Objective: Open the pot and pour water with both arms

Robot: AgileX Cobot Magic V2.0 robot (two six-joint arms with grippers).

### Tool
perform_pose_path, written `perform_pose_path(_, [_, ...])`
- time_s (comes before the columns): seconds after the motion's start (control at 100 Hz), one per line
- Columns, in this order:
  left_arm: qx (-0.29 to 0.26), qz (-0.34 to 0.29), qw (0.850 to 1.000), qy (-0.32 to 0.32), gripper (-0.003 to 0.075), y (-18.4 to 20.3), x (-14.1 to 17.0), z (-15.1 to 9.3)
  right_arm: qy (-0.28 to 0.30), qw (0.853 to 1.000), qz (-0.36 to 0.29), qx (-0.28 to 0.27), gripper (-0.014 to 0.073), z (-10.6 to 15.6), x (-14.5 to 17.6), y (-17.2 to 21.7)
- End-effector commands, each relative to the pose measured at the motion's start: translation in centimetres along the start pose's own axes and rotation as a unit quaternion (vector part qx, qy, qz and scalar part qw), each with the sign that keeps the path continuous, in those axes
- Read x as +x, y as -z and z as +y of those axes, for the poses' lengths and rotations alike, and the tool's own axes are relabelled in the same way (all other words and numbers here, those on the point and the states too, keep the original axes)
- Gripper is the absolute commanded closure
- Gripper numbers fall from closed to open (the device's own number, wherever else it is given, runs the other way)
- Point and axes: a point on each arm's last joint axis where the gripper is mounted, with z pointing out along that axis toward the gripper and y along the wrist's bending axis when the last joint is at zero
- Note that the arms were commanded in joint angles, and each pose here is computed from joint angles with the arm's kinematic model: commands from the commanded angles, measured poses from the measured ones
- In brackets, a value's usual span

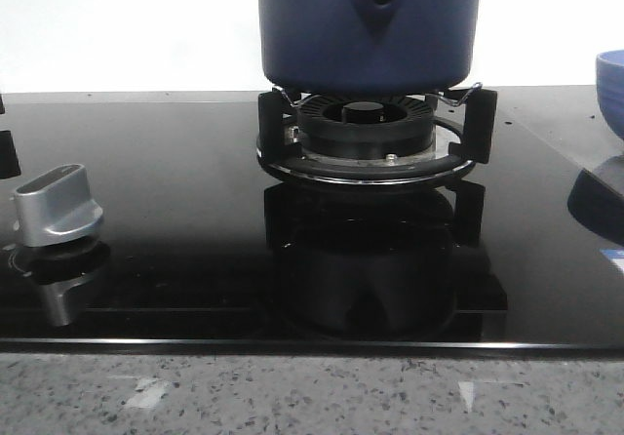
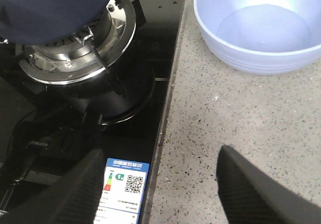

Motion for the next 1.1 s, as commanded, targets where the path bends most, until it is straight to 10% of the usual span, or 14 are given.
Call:
perform_pose_path(0.0, [0.002,-0.047,0.999,-0.006,0.0229,1.1,-2.9,-1.0,0.007,0.999,-0.039,0.003,0.0161,0.1,-1.4,0.6])
perform_pose_path(0.38, [0.003,-0.049,0.999,-0.004,0.0539,1.1,-3.0,-1.1,0.007,0.999,-0.040,0.004,0.0161,0.1,-1.4,0.6])
perform_pose_path(1.09, [-0.055,-0.118,0.990,-0.056,0.0549,10.0,-8.1,-0.5,0.003,0.989,0.007,0.145,0.0161,-2.6,-4.9,-0.7])
